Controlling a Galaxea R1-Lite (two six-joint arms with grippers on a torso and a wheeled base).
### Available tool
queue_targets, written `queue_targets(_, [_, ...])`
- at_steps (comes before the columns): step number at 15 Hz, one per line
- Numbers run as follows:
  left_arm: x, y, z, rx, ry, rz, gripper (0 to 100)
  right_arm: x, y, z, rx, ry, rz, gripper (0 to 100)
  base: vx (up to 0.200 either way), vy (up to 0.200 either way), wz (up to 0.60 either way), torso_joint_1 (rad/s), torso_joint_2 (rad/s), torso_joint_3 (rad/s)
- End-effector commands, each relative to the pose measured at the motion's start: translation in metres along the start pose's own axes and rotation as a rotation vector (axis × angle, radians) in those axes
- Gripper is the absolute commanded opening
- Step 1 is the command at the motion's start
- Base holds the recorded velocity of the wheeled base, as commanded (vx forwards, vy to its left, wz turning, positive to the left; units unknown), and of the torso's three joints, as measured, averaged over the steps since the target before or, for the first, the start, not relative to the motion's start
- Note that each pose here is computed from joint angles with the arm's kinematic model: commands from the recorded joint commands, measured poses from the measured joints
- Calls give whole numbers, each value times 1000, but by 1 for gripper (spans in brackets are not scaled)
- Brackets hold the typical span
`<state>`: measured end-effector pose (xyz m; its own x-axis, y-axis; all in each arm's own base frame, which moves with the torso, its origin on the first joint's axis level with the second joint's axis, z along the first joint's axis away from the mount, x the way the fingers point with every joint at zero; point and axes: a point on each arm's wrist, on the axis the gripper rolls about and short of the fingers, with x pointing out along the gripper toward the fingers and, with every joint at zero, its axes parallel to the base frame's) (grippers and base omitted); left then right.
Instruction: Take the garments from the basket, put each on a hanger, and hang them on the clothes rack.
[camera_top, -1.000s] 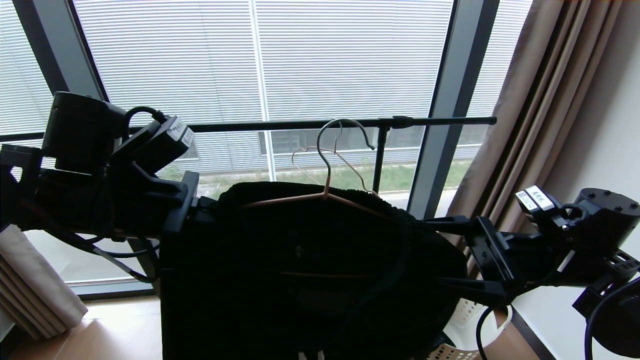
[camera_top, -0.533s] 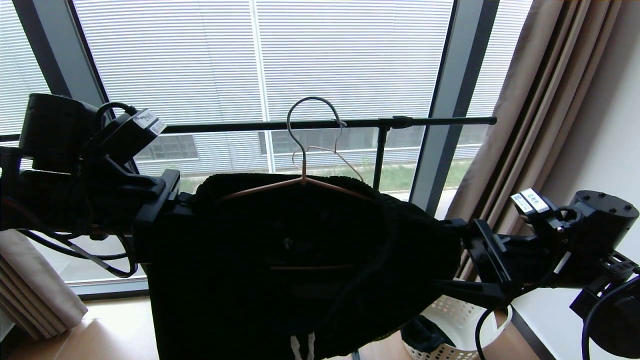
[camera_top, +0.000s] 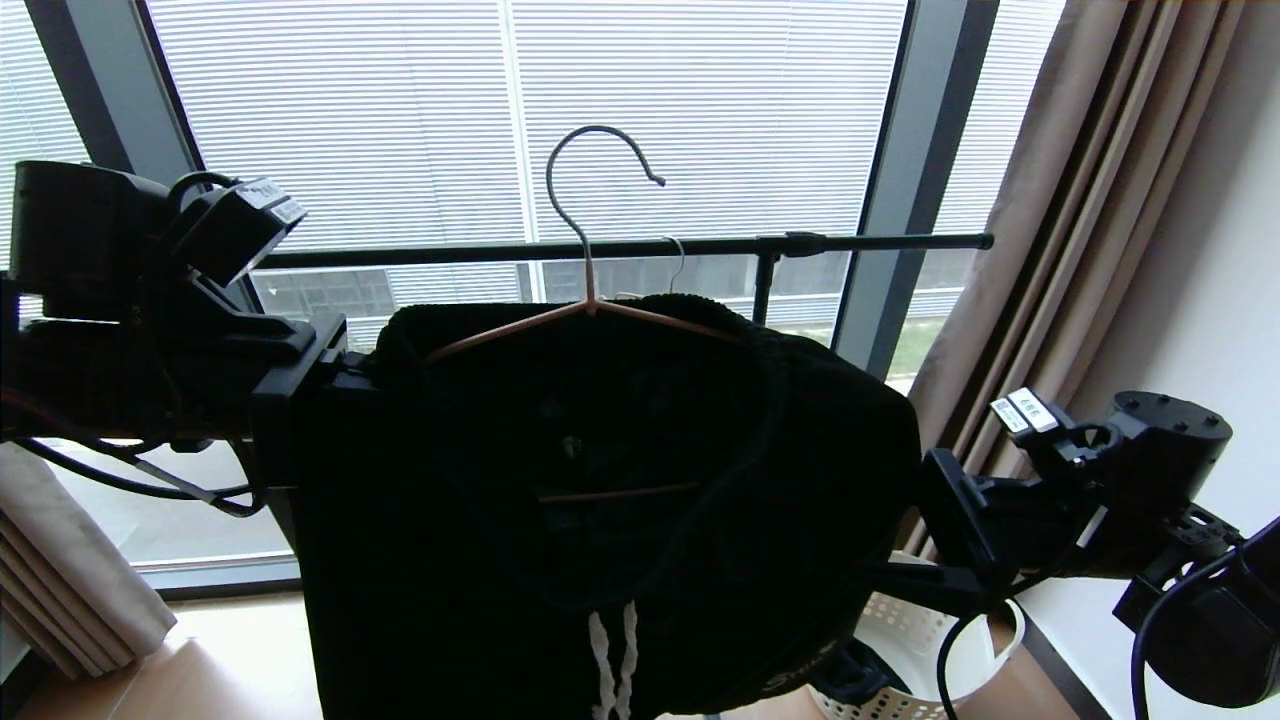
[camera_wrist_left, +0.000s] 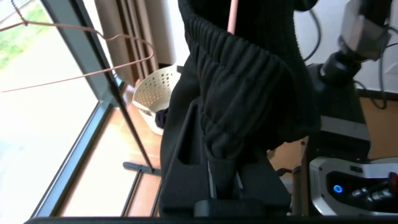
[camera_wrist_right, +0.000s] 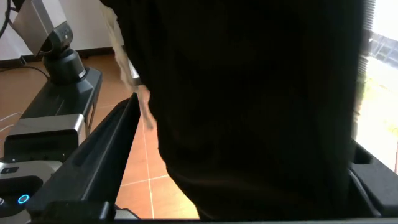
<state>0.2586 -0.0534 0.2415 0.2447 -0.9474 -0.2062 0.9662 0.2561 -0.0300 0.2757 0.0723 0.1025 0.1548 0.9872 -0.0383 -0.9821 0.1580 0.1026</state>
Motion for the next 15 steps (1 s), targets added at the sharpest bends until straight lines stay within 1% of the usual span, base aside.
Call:
queue_targets(1, [-3, 2, 0, -8, -18, -10, 0, 2, -6, -9, 27, 10, 0, 100, 0, 0, 0, 0, 0, 0])
queue_targets(6, [-8, 4, -2, -19, -19, 8, 0, 0, -25, -24, 65, 19, -29, 100, 0, 0, 0, 0, 0, 0])
queue_targets(9, [-8, 5, -2, -20, -19, 7, 0, -1, -31, -26, 69, 19, -35, 100, 0, 0, 0, 0, 0, 0])
queue_targets(10, [-8, 5, -3, -21, -18, 7, 0, 0, -32, -29, 74, 20, -37, 0, 0, 0, 0, 0, 0, 0])
queue_targets(12, [-8, 4, -4, -26, -17, 8, 0, -3, -37, -29, 71, 17, -49, 0, 0, 0, 0, 0, 0, 0])
queue_targets(15, [-13, 6, -5, -30, -18, 29, 0, -18, -46, -24, 57, 3, -102, 0, 0, 0, 0, 0, 0, 0])
